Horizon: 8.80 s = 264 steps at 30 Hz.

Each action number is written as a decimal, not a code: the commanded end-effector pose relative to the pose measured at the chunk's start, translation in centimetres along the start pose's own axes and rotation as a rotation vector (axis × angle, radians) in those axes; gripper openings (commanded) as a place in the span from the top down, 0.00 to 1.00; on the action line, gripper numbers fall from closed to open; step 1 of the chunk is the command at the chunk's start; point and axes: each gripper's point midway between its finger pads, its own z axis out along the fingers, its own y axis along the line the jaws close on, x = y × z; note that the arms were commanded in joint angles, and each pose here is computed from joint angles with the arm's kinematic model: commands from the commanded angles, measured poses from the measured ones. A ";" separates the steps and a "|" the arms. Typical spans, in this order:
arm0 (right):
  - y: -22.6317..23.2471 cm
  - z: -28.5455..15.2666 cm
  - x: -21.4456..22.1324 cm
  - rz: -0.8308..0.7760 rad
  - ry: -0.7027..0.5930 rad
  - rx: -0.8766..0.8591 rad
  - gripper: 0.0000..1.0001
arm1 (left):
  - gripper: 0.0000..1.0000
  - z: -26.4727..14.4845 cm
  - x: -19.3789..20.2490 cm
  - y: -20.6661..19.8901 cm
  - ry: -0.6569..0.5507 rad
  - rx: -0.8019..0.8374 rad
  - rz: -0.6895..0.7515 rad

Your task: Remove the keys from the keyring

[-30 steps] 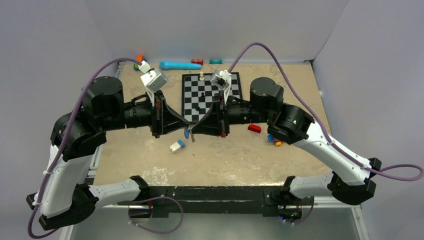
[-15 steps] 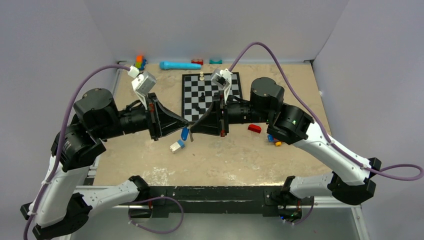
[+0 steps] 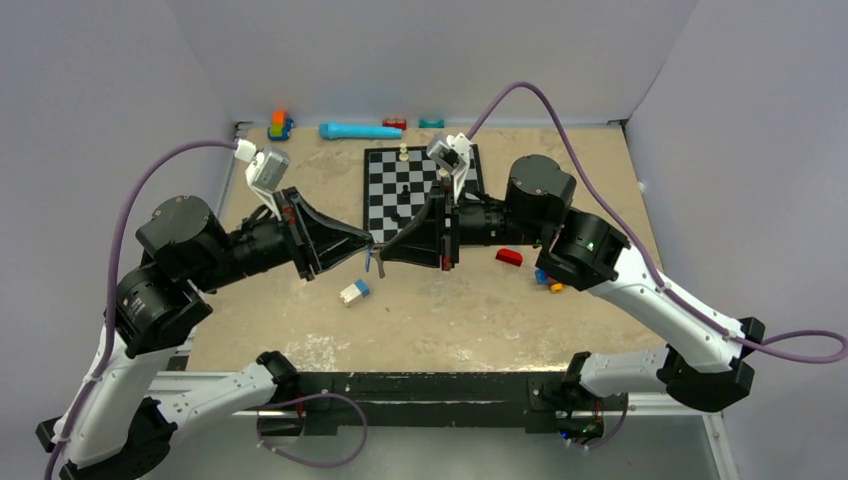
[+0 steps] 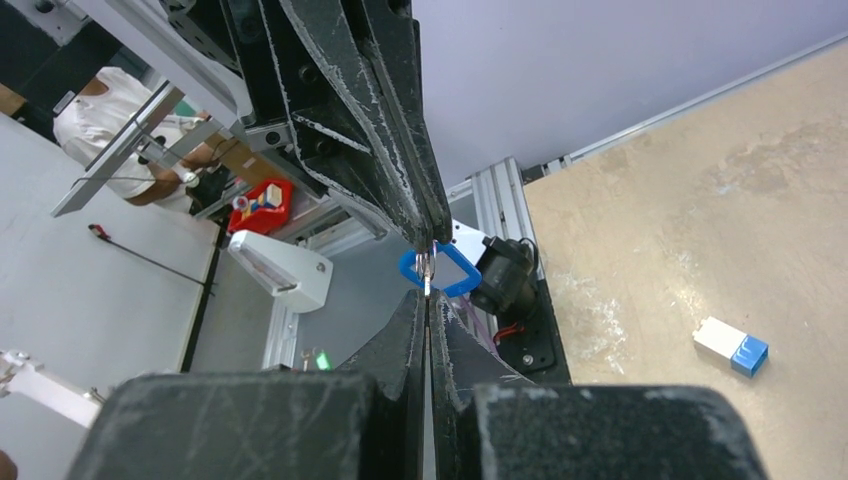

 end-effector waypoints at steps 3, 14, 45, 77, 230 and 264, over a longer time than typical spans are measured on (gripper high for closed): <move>1.9 -1.0 -2.3 -0.042 -0.095 -0.047 1.00 | 1.00 0.2 -1.1 -0.1 -0.079 0.007 -0.041; 2.2 -1.0 -2.6 -0.040 -0.126 -0.069 1.00 | 1.00 0.1 -2.1 0.3 -0.183 0.005 -0.097; 0.9 0.1 -2.8 -0.009 -0.165 -0.006 0.67 | 1.00 0.0 -2.4 1.7 -0.252 -0.053 -0.146; 0.8 1.5 -4.4 0.035 -0.257 -0.047 0.61 | 1.00 -1.2 -3.1 0.7 -0.292 -0.020 -0.146; 0.9 1.2 -3.5 0.057 -0.215 -0.048 1.00 | 1.00 -0.5 -3.7 -2.2 -0.141 0.063 0.037; 1.4 1.6 -5.2 0.072 -0.287 -0.076 1.00 | 1.00 -0.3 -6.0 -2.4 -0.349 0.126 -0.096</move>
